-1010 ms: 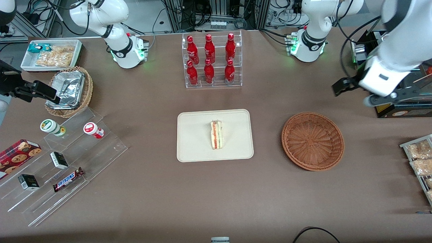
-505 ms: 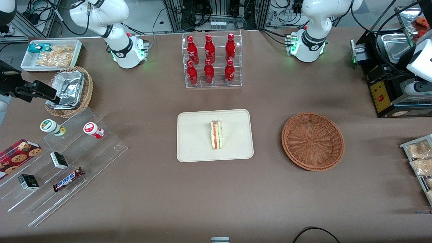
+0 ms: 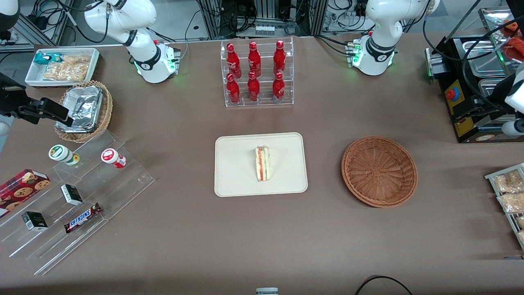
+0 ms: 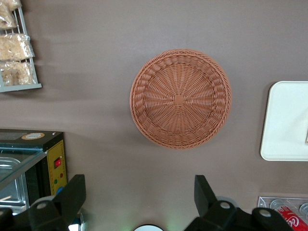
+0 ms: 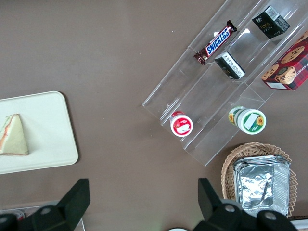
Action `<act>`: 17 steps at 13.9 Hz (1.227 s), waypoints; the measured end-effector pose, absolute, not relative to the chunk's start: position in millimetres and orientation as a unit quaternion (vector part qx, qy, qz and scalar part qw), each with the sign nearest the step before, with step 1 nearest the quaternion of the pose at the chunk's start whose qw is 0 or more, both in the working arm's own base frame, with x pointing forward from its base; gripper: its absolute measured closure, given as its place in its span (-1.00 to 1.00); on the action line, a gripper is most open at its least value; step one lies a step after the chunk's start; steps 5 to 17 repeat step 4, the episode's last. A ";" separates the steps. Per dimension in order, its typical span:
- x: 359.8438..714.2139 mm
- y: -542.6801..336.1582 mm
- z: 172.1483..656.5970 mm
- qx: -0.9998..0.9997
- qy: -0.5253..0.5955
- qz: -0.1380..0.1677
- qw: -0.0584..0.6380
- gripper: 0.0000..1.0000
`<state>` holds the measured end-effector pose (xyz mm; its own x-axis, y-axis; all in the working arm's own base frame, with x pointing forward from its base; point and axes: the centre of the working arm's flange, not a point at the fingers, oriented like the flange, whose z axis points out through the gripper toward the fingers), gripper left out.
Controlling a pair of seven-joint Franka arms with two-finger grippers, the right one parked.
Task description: Place sandwich from basket to tray
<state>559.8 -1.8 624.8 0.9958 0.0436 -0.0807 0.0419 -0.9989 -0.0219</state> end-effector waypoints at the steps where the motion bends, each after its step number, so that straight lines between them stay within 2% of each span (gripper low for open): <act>1: 559.6 -3.1 625.7 -0.999 -0.019 0.040 0.010 -0.99; 17: 558.7 -3.7 630.7 -0.999 -0.018 0.036 0.010 -0.99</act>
